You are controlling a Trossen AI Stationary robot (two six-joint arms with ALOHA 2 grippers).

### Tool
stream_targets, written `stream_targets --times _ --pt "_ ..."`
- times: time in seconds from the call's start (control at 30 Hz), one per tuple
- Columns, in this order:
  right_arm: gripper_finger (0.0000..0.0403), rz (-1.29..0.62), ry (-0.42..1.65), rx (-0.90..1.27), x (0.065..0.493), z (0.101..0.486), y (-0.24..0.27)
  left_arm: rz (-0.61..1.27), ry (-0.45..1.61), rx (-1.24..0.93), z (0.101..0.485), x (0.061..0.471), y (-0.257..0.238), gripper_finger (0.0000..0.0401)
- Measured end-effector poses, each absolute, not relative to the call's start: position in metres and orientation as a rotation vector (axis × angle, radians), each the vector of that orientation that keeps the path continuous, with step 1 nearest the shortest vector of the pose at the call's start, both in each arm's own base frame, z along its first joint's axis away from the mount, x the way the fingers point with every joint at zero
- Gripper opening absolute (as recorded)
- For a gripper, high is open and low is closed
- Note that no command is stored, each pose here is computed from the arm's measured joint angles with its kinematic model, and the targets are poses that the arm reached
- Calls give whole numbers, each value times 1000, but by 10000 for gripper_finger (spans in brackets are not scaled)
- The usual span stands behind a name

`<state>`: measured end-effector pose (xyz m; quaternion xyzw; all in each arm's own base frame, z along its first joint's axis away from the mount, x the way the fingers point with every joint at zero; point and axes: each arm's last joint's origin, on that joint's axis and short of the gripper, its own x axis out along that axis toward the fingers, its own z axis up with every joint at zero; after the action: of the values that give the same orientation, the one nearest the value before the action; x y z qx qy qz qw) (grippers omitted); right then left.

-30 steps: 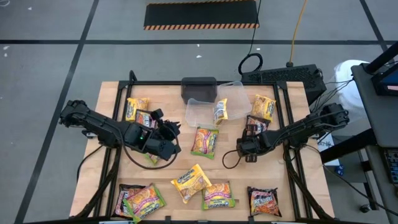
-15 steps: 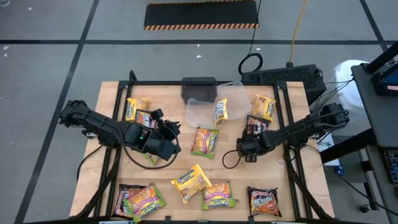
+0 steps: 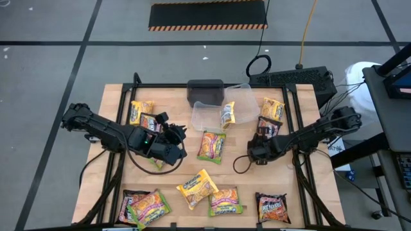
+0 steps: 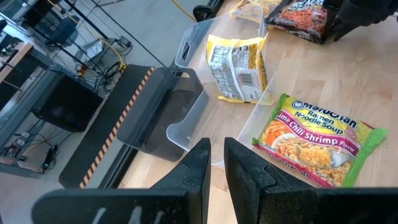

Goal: Sort Maruchan noodles
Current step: Put the black noodle pack into the right transparent bin

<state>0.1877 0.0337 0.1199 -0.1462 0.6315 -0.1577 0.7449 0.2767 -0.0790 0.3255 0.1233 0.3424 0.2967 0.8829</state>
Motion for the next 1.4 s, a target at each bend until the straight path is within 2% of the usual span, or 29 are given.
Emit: stream_targets --times 0.2,0.43,1.1,1.4 --pt "69 -342 1375 -313 186 116 33 618 713 256 325 277 -79 53" --pt "5 -330 1340 -291 190 116 35 618 712 255 326 277 -79 53" --pt "0 -297 1225 -262 198 149 37 623 708 242 326 277 -79 53" --pt "10 -212 1260 -111 197 149 40 623 708 242 326 277 -79 53"
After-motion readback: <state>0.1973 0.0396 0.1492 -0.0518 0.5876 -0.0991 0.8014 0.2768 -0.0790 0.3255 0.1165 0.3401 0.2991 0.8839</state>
